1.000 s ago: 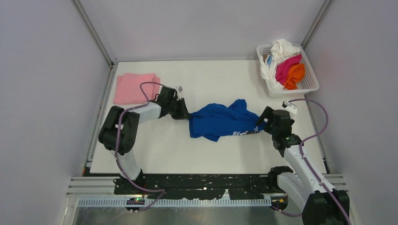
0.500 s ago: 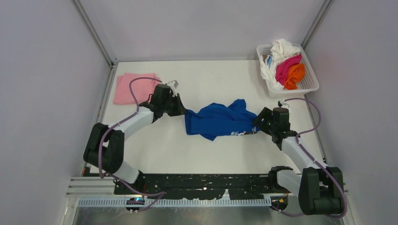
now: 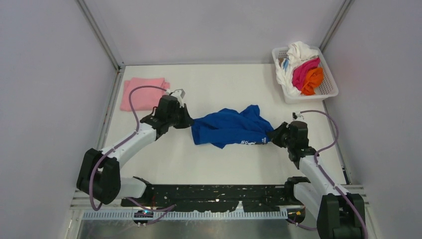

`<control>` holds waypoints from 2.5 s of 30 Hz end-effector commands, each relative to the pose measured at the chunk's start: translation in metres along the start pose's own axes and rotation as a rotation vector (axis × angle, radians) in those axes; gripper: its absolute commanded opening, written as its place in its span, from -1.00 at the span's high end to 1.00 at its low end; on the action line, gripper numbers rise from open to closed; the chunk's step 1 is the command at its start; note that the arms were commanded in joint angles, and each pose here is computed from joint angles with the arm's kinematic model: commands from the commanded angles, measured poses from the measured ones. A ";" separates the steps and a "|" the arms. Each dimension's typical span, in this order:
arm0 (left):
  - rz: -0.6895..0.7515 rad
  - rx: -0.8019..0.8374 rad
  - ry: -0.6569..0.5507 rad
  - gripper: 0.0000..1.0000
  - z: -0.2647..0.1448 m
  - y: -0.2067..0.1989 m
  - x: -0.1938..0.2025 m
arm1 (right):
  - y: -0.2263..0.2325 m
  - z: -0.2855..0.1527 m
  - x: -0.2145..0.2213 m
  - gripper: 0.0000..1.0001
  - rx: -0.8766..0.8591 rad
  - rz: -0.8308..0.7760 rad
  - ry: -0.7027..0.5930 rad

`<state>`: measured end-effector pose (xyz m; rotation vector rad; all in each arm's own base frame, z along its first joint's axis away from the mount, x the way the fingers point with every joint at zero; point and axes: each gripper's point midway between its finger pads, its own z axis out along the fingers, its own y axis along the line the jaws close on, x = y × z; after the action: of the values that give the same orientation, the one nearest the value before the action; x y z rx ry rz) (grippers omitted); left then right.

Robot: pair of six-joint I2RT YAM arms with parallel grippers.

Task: Fold and stack the t-shirts
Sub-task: Flatten out the tshirt

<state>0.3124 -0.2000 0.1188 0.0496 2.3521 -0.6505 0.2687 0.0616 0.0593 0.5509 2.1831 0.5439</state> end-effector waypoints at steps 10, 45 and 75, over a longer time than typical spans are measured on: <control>0.109 -0.009 -0.464 1.00 -0.155 -0.034 -0.090 | 0.103 -0.146 -0.144 0.90 -0.175 -0.209 -0.506; -0.081 -0.139 -0.560 1.00 -0.160 0.019 -0.056 | 0.182 -0.146 -0.162 0.90 -0.460 -0.257 -0.382; -0.171 -0.119 -0.201 -0.99 -0.057 0.052 -0.048 | 0.142 0.065 -0.156 -0.91 0.010 -0.308 -0.214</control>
<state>0.3465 -0.0794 0.1341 -0.4379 2.2445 -0.3957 0.4761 0.1394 0.1373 0.1949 2.1523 0.4054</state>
